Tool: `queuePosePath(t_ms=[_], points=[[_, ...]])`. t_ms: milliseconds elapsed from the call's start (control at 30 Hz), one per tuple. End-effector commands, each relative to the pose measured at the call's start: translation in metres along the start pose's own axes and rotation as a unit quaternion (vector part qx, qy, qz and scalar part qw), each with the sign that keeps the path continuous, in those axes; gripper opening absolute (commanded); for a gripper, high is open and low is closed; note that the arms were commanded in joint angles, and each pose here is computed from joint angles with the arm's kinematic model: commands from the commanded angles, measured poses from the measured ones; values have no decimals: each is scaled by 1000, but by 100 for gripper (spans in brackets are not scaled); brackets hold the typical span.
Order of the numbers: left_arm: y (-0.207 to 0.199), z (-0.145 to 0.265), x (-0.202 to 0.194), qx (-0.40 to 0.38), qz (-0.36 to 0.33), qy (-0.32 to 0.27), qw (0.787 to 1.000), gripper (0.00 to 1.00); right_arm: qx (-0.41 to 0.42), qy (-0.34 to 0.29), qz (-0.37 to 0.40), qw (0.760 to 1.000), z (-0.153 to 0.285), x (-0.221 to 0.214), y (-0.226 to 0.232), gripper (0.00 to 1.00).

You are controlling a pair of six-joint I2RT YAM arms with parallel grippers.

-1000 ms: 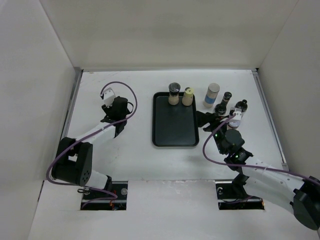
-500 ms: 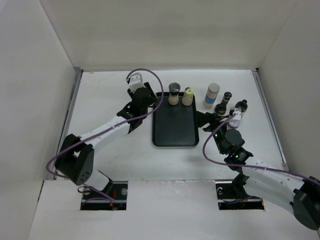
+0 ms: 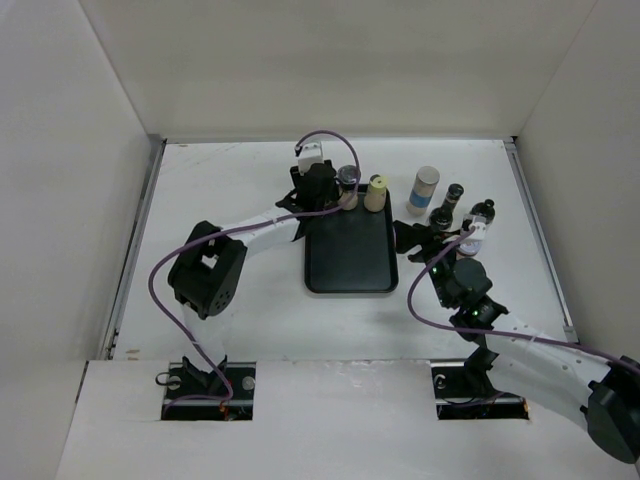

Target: Organize the condiment bottles

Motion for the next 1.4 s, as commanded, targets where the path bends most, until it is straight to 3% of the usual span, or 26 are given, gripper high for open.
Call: queuePosePath(t_ms=[0, 400, 567, 733, 933, 1033, 1200, 1267, 1367], points=[[-12, -1, 36, -7, 13, -44, 999, 34, 24, -23, -13, 999, -4, 19, 18, 69], [-7, -20, -4, 10, -9, -13, 1000, 39, 16, -20, -11, 1000, -7, 17, 12, 70], [-7, -15, -5, 10, -7, -15, 1000, 58, 17, -22, -10, 1000, -7, 18, 13, 74], [-11, 6, 19, -4, 9, -39, 999, 80, 20, -24, -10, 999, -5, 20, 15, 79], [-12, 44, 58, -34, 42, -77, 996, 92, 28, -24, -14, 999, -3, 24, 20, 81], [-3, 72, 78, -53, 67, -110, 990, 93, 48, -15, -16, 999, -2, 23, 28, 72], [39, 115, 69, -57, 116, -138, 982, 85, 32, 7, -3, 999, -13, 20, 32, 32], [61, 124, 46, -46, 127, -126, 983, 80, 11, 23, 13, 1000, -23, 21, 35, 27], [95, 130, 7, -21, 145, -97, 984, 71, -35, 39, 53, 997, -43, 29, 29, 32]])
Point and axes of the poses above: each gripper's point midway between its finger pads, its own z axis back along the fingers, its own y axis along the line the jaws close on, x = y × z, the point moved 1 cm from there along z, back along the fingers, and after that the axes turned 8 degrees about -z, right-handed, at the moved point
